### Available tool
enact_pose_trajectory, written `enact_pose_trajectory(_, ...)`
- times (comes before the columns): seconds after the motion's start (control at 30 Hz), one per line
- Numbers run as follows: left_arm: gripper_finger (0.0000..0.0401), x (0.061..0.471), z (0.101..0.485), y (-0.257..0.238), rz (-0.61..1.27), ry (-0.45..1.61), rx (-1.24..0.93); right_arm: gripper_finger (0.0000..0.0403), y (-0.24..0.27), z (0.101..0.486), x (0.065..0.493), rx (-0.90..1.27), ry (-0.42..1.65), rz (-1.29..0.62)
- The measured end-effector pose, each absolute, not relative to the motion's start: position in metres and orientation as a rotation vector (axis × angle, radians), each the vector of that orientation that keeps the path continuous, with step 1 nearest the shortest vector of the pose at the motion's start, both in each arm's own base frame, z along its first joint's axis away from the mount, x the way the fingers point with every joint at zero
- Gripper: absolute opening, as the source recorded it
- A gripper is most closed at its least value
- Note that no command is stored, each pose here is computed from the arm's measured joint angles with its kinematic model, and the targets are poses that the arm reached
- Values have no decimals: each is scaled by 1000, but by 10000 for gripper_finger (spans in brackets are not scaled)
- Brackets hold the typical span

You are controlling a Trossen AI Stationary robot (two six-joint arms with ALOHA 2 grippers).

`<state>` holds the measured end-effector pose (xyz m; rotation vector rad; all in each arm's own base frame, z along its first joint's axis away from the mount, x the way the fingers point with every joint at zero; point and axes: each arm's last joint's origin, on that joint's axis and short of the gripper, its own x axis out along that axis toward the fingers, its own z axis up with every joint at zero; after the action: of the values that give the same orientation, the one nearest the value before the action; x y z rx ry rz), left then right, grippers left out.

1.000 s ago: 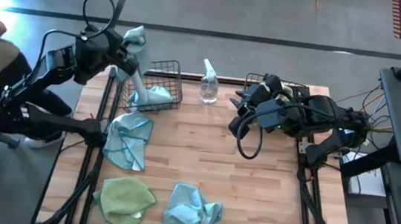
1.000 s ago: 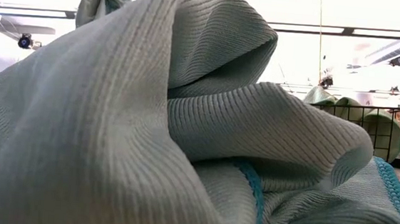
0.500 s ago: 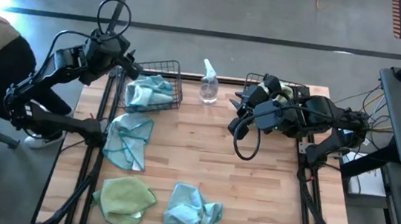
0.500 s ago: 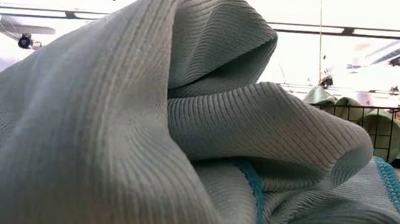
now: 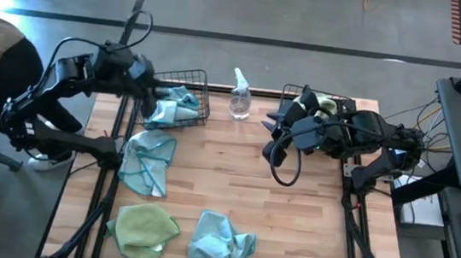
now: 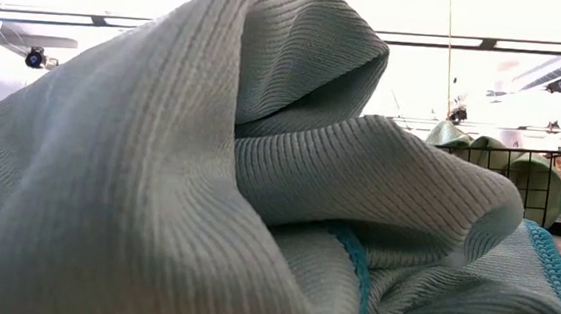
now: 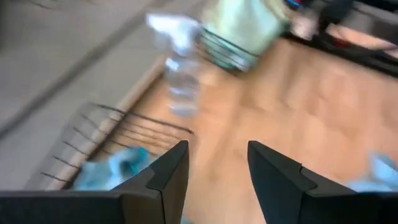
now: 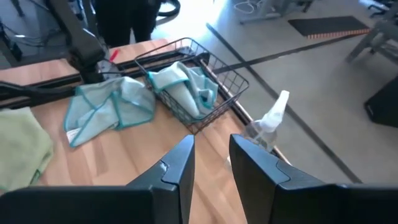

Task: Sort microfiber towel by color & place in baskets
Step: Put the blue microfiber cloth into the left wire basket

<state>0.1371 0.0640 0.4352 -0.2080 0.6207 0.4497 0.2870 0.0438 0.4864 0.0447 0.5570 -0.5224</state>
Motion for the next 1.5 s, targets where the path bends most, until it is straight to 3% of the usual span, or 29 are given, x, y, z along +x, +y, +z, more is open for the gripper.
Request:
enact_pose_trajectory(0.53, 149, 123, 396, 29, 323, 922, -412, 88, 44, 482, 286, 78, 578, -542)
enact_pose_trajectory(1.5, 149, 101, 254, 15, 293, 1164, -554, 85, 47, 430, 304, 239, 672, -665)
